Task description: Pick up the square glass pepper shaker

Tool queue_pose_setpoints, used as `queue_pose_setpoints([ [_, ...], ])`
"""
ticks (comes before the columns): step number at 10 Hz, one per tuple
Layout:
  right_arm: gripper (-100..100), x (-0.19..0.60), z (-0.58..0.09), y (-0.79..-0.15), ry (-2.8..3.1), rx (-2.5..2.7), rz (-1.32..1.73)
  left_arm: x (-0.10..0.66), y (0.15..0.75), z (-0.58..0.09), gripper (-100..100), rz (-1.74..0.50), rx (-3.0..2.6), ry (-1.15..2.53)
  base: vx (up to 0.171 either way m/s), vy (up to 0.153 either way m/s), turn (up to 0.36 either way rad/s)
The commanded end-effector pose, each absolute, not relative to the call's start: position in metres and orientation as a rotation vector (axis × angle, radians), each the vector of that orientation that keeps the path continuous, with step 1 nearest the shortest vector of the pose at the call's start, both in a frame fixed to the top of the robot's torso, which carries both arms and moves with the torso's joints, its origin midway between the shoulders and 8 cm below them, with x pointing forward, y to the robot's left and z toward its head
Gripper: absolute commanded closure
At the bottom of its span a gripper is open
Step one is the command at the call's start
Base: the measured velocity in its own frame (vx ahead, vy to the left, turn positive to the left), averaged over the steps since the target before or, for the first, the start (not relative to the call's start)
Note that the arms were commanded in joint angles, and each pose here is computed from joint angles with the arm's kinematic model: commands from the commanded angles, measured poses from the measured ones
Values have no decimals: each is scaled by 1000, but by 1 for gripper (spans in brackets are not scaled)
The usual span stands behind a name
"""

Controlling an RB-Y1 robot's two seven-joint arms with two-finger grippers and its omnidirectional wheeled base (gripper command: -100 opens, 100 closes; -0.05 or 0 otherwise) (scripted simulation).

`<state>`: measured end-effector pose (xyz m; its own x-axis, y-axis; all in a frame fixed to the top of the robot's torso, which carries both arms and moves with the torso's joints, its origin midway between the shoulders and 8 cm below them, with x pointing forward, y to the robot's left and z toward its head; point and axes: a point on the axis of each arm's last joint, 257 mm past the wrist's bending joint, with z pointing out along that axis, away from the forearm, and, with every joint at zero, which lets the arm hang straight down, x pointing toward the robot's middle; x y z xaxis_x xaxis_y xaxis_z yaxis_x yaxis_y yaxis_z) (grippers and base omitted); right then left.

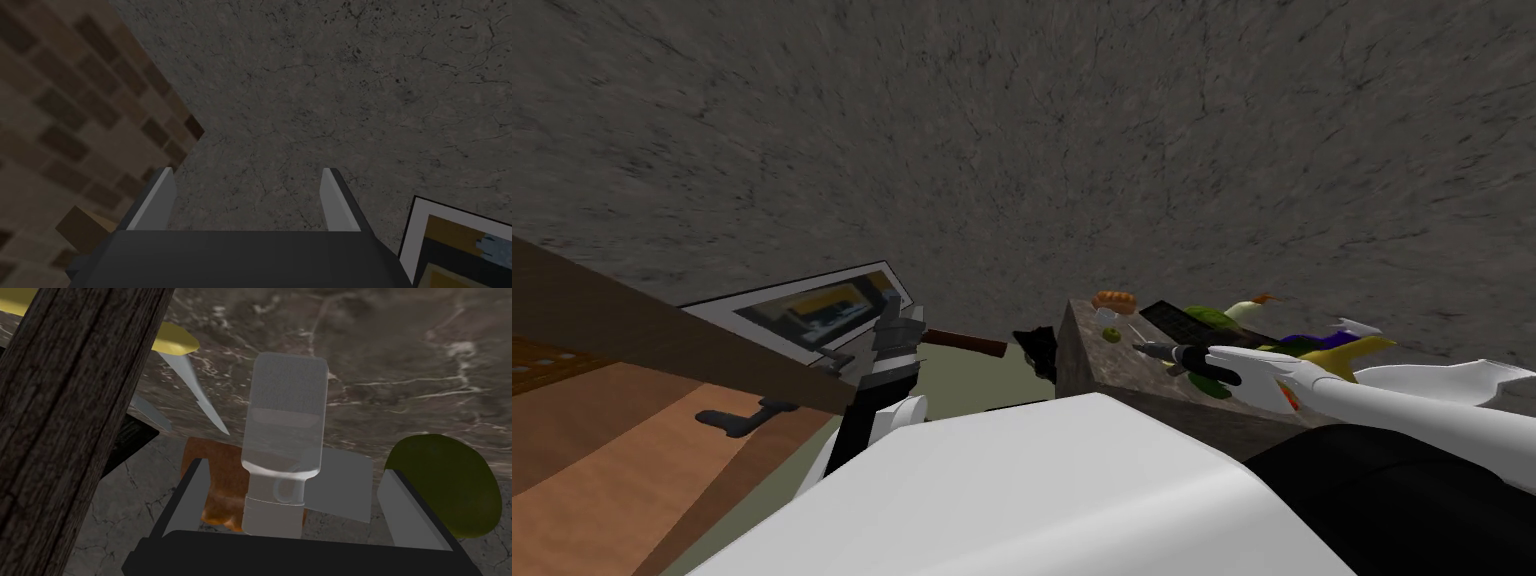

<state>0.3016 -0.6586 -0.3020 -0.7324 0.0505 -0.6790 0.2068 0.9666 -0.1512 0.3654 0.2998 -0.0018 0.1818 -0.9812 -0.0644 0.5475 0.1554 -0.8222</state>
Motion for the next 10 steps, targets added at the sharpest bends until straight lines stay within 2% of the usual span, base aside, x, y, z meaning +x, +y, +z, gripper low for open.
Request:
queue_pose_setpoints([
  [1,-100,294,-304,-673,2382,236,-304,365,300,-2,0,-1239,-759,714,-134,9,283],
  [4,-100,278,-306,-700,2374,335,-348,365,300,-2,0,-1239,-759,714,-117,22,280],
  [6,-100,279,-307,-697,2375,329,-344,365,300,-2,0,-1239,-759,714,-51,7,50],
  [7,100,279,-307,-698,2374,330,-345,365,300,-2,0,-1239,-759,715,-6,0,-5],
  [10,100,280,-305,-699,2372,329,-348,365,300,-2,0,-1239,-759,715,-1,-2,-4],
])
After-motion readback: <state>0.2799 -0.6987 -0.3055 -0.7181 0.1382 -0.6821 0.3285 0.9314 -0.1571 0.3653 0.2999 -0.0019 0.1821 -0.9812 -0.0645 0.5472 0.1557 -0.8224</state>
